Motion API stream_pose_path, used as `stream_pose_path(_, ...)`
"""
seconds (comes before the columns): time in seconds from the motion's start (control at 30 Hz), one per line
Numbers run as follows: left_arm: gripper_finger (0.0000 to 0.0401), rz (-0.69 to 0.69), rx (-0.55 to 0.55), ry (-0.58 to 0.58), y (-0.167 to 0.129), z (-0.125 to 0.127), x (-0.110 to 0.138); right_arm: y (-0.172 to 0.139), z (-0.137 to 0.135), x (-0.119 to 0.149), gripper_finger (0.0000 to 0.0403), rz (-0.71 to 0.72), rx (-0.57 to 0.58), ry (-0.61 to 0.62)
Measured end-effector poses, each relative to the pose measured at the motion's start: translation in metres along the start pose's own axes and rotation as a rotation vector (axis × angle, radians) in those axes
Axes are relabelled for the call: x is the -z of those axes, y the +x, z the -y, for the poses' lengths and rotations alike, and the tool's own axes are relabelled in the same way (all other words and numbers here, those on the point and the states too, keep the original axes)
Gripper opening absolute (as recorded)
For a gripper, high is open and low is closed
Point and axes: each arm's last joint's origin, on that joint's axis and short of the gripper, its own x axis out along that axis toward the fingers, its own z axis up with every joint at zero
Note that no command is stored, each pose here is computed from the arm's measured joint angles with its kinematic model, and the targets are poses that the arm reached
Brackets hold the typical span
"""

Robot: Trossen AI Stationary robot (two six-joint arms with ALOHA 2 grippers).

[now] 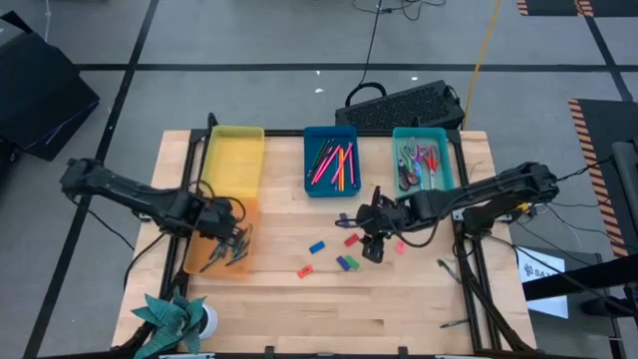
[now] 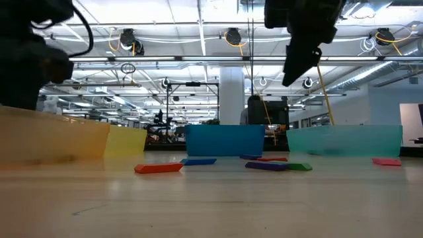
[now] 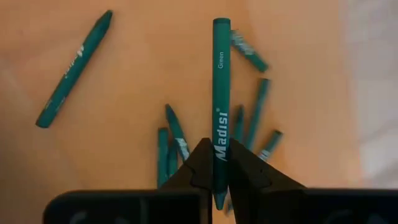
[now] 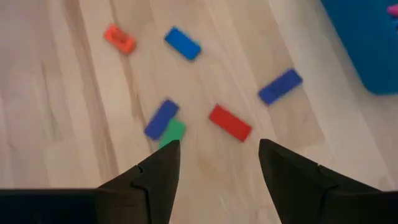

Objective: Sort crayons/erasers/pens/pencils in bins
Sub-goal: Put the top green crayon into the orange bin

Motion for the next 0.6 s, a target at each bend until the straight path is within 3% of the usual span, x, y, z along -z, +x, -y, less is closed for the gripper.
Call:
stream_pose_path(0.13, 0.0028, -0.012, -0.117, -0.023, 0.02, -0.001, 0.001, -0.002, -0.008, 0.006, 0.021, -0.013, 0.021, -0.075)
stream_pose_path(0.3, 0.0087, -0.052, -0.217, -0.012, 0.035, 0.001, 0.002, -0.004, -0.016, 0.017, 0.021, -0.05, 0.041, -0.144)
stream_pose_path(0.47, 0.0177, -0.105, -0.219, 0.008, 0.037, 0.002, 0.003, -0.008, -0.017, 0.032, 0.0213, -0.152, 0.09, -0.14)
stream_pose_path(0.6, 0.0235, -0.198, -0.133, 0.061, 0.023, 0.011, 0.004, -0.015, -0.007, 0.048, 0.0214, -0.312, 0.212, -0.019)
